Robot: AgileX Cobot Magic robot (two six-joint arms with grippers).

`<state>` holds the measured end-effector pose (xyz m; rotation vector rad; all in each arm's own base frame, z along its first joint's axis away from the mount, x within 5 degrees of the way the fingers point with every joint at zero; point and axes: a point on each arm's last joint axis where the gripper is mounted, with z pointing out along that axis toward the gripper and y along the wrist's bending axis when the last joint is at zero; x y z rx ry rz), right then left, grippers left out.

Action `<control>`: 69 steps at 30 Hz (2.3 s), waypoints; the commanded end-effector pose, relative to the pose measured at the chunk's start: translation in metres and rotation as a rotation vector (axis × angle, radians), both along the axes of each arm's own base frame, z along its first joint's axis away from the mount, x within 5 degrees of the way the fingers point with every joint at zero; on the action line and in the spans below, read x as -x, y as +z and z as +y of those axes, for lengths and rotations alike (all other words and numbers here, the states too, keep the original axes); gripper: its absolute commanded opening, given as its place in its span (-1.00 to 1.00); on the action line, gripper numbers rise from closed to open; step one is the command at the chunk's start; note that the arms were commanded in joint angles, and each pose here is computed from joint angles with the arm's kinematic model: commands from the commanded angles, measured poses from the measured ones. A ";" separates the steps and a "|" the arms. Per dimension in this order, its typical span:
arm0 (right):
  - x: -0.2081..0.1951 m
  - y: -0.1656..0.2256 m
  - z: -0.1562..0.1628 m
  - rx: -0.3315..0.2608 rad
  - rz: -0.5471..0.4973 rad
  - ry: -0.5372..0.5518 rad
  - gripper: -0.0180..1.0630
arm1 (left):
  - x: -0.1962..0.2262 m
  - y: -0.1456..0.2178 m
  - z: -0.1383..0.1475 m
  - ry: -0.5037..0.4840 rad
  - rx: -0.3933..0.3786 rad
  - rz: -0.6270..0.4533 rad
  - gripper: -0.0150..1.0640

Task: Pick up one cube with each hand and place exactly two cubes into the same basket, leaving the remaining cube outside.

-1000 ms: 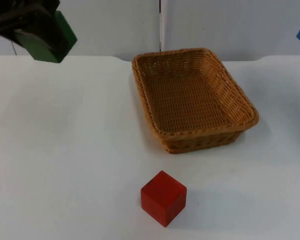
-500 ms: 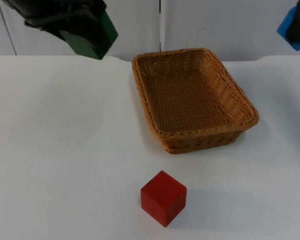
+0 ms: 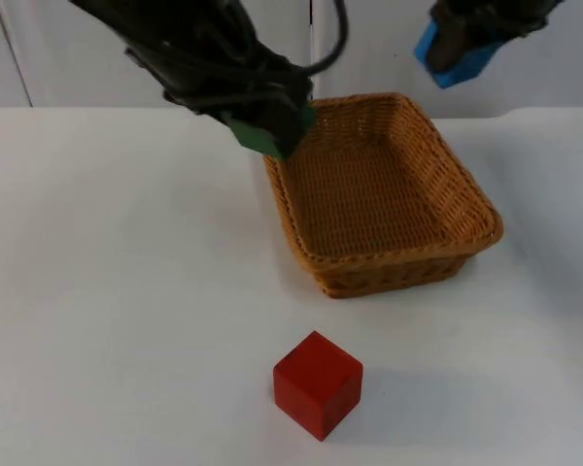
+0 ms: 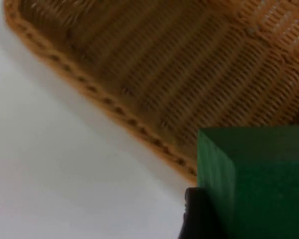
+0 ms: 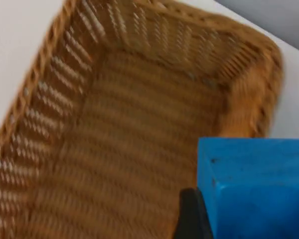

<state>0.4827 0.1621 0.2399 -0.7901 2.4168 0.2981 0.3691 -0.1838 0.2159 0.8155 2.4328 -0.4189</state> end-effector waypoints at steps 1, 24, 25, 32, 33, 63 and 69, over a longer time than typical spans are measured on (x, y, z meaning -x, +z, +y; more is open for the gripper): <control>-0.006 -0.007 0.016 -0.024 0.010 0.019 -0.97 | -0.004 0.000 -0.014 -0.025 0.017 -0.018 -0.98; -0.039 -0.063 0.042 -0.127 0.003 -0.006 -0.97 | -0.015 -0.082 -0.083 -0.194 -0.080 -0.192 -0.98; -0.040 -0.065 0.043 -0.128 0.001 -0.006 -0.97 | -0.015 -0.085 -0.083 -0.190 -0.082 -0.193 -0.98; -0.037 -0.085 0.055 -0.112 0.021 0.030 -0.97 | -0.016 -0.113 -0.083 -0.193 -0.110 -0.148 -0.98; -0.038 -0.089 0.055 -0.111 0.024 0.029 -0.97 | -0.016 -0.113 -0.083 -0.193 -0.110 -0.148 -0.98; -0.037 -0.094 0.057 -0.115 0.034 0.029 0.36 | -0.015 -0.112 -0.084 -0.160 -0.079 -0.124 0.63; -0.036 -0.068 0.057 -0.128 -0.001 0.037 0.36 | -0.016 -0.096 -0.084 -0.157 -0.061 -0.155 0.75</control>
